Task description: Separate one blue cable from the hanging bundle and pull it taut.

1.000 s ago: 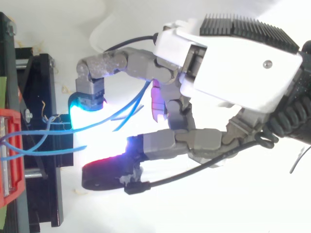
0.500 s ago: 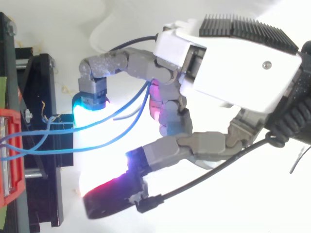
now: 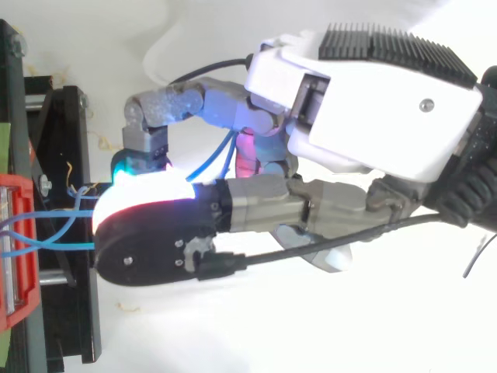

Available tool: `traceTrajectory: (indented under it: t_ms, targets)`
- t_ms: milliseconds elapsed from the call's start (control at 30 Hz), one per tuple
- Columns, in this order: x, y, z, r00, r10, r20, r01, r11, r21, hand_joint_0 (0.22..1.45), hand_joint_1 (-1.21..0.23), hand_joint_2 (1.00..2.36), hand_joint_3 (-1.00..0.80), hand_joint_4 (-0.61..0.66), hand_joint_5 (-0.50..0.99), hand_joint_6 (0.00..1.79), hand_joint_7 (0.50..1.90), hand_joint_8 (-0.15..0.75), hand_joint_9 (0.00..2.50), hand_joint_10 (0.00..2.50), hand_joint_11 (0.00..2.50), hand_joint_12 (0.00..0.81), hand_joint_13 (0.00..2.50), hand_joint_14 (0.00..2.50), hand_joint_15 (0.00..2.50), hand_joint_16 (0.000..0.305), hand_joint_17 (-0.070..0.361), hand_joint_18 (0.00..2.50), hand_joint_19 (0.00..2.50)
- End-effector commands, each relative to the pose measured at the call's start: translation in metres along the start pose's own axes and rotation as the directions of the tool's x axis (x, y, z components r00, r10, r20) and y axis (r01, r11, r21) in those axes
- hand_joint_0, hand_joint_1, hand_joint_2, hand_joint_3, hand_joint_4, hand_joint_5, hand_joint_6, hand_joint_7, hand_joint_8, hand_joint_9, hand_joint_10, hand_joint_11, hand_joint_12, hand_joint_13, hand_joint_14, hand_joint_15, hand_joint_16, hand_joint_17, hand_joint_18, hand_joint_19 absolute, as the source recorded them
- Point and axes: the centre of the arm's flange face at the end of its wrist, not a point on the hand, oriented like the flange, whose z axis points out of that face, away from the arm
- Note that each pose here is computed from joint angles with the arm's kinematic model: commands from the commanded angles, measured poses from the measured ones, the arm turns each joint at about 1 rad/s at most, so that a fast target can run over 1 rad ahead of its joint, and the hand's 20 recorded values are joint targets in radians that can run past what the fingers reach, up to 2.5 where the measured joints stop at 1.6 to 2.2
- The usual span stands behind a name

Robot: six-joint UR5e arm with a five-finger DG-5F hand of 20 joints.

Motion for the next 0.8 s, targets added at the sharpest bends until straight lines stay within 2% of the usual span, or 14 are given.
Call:
traceTrajectory:
  t_ms: [0,133,300,600,767]
  targets:
    - [-0.0012,0.0001,0.0,1.0,0.001,0.001,-0.001,1.0,0.0,0.61,-0.42,1.0,-0.5,0.08,0.12,0.5,1.18,0.14,2.28,0.04,0.99,0.341,1.78,0.03,1.03,0.049,0.111,1.04,0.78]
    - [0.0005,-0.0001,0.0,1.0,0.001,-0.001,-0.001,1.0,0.0,0.66,-0.58,1.0,-0.5,0.08,0.13,0.5,1.18,0.135,2.28,0.04,1.0,0.34,1.78,0.03,1.04,0.047,0.107,1.05,0.78]
    - [0.0005,-0.0001,0.0,1.0,0.0,-0.001,0.0,1.0,0.0,0.7,-0.69,1.0,-0.5,0.08,0.13,0.5,1.18,0.144,2.28,0.04,1.0,0.345,1.78,0.03,1.04,0.046,0.104,1.06,0.78]
    - [-0.0001,0.0006,-0.0005,1.0,0.001,-0.002,-0.001,1.0,-0.001,0.72,-0.75,1.01,-0.42,0.1,0.12,0.5,1.17,0.158,2.27,0.04,1.02,0.348,1.78,0.03,1.04,0.045,0.101,1.07,0.77]
    - [-0.0002,0.0005,-0.0005,1.0,0.001,-0.001,-0.001,1.0,0.0,0.73,-0.74,1.01,-0.32,0.14,0.13,0.51,1.16,0.112,2.3,0.04,1.02,0.347,1.78,0.03,1.04,0.044,0.098,1.07,0.78]
